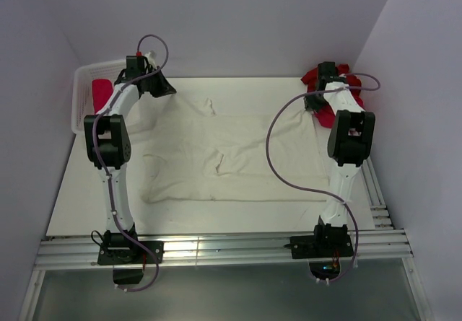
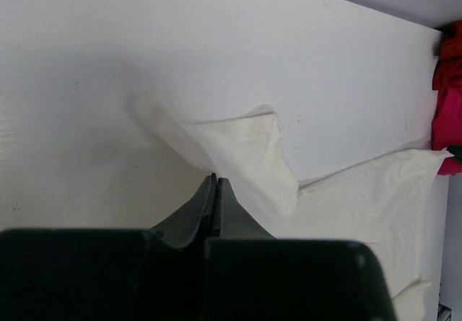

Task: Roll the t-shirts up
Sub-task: Fold the tshirt

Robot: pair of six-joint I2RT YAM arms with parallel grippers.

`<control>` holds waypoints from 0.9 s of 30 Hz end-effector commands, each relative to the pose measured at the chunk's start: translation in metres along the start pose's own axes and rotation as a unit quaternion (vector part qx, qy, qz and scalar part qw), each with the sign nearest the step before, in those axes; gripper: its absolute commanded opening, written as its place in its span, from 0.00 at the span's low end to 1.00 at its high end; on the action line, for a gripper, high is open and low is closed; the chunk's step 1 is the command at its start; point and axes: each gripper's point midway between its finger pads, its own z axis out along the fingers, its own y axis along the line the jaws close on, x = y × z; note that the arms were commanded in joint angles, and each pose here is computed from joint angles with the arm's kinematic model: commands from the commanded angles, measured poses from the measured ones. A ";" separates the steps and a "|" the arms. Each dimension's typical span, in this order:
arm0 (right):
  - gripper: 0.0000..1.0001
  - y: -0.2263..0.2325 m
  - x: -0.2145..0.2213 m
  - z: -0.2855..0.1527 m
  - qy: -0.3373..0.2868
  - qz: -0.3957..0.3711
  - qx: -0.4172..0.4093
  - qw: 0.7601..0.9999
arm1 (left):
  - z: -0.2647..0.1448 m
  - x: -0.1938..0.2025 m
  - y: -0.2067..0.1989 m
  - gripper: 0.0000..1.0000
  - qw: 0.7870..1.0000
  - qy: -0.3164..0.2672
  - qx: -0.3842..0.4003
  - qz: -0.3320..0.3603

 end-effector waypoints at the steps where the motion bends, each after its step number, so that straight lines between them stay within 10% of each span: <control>1: 0.00 0.004 -0.010 -0.037 -0.012 0.003 -0.018 1.000 | -0.034 -0.030 -0.028 0.00 0.998 -0.040 0.034 0.018; 27: 0.00 -0.063 0.002 -0.053 0.016 0.043 0.025 0.999 | -0.060 0.014 -0.026 0.00 0.999 -0.025 0.036 0.011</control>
